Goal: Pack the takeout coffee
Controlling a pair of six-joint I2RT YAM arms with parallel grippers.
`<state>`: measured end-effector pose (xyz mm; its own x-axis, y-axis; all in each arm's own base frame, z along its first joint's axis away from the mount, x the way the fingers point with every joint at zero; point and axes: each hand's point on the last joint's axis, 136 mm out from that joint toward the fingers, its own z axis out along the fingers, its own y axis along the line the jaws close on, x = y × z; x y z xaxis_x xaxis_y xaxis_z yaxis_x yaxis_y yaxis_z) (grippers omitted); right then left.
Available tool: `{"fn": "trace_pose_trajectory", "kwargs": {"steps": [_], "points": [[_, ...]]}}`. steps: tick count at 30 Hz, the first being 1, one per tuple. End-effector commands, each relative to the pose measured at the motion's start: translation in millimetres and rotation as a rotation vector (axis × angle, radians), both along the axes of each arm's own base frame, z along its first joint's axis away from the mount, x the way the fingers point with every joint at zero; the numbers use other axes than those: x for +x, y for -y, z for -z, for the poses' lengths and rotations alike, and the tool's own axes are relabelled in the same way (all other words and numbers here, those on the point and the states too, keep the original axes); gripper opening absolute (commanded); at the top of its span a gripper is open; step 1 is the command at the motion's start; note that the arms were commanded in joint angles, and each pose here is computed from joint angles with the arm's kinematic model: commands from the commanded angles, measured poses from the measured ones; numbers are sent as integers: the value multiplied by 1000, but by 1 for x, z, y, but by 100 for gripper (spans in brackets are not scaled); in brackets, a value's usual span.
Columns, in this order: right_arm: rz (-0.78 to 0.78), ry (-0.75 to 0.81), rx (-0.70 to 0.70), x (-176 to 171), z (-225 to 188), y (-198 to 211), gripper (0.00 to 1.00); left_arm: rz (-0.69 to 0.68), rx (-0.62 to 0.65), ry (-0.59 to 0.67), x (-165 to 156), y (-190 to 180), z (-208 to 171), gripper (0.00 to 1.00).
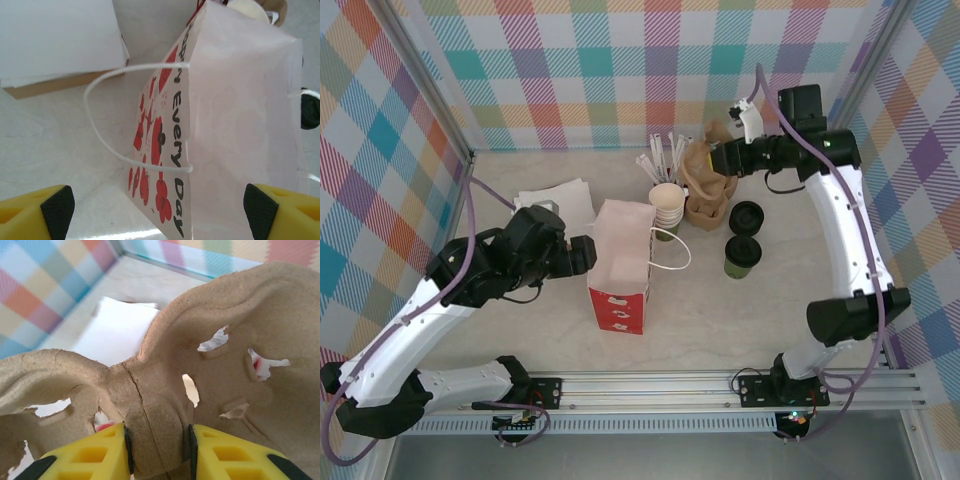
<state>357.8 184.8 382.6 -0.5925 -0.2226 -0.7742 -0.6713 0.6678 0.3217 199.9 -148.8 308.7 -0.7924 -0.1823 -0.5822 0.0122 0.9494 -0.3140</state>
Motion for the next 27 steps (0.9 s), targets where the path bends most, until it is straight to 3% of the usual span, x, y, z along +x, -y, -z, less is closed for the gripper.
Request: {"fn": "trace_pose_trajectory", "kwargs": {"steps": [1, 7, 14, 27], "points": [[-158, -38, 202, -41, -32, -39, 33, -8, -72, -41, -2, 9, 11, 88], [-329, -148, 286, -91, -30, -83, 33, -43, -81, -69, -2, 9, 30, 85], [-451, -252, 347, -121, -23, -124, 33, -65, -83, -90, -5, 7, 45, 83], [-481, -385, 289, -124, 27, -163, 32, -80, -76, -104, -10, 0, 53, 81]]}}
